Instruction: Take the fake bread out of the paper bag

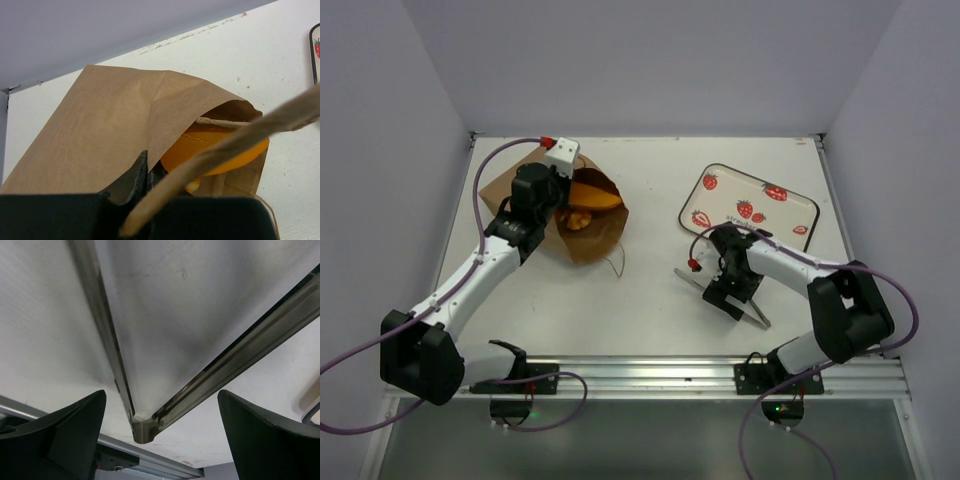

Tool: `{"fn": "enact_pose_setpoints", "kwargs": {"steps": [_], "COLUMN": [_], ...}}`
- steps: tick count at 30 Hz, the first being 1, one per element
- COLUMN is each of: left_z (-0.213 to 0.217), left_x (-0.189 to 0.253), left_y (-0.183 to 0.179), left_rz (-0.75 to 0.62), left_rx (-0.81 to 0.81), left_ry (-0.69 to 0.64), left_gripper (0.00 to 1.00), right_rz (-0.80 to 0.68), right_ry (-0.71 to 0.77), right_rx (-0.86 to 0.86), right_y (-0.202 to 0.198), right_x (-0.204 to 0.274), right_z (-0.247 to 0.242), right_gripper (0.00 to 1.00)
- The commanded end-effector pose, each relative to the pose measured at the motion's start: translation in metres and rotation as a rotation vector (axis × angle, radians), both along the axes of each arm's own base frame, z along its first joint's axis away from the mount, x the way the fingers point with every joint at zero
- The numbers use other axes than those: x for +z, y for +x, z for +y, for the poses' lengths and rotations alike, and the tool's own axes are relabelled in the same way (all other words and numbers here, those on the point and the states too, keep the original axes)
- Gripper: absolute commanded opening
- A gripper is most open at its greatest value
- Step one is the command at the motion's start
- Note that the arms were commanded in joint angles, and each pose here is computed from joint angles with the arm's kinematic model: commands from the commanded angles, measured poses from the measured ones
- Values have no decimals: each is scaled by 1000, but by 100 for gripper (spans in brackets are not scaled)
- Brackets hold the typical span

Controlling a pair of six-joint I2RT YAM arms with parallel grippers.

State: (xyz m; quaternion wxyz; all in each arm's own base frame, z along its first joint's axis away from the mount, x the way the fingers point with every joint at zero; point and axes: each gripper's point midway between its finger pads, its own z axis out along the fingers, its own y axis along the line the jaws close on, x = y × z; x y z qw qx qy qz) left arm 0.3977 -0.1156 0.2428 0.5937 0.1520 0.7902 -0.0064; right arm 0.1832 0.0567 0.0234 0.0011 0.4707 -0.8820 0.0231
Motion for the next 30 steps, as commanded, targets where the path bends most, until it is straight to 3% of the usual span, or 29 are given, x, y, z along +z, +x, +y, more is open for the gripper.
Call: {"fn": "enact_pose_setpoints", "kwargs": {"steps": [1,5,7,10,20,30], "left_z": [-1,-1,0,0,2,6], "left_x": [28,29,30,29,29,31], "left_y": [0,0,0,-1,-1,-4], "left_rz": [-71,-73,-75,-74,-76,-86], "left_rx": [2,-1,2,2,11,24], "left_ry": [-55,-53,-53,-51,-49,-41], "left_gripper": [0,0,0,0,0,0], "right_rz": [-72,-55,-43,-60,-155,-192], "right_ry": [-34,-36,-34,-9,103,175], "right_rx": [-60,-90,-98,-93,6,-4], "right_y": [20,20,18,22,75,118], "right_x": [-5,-23,-28,-25,-4,-12], "right_z": [1,4,5,9,43,76], "right_gripper": [99,88,73,63,42,47]}}
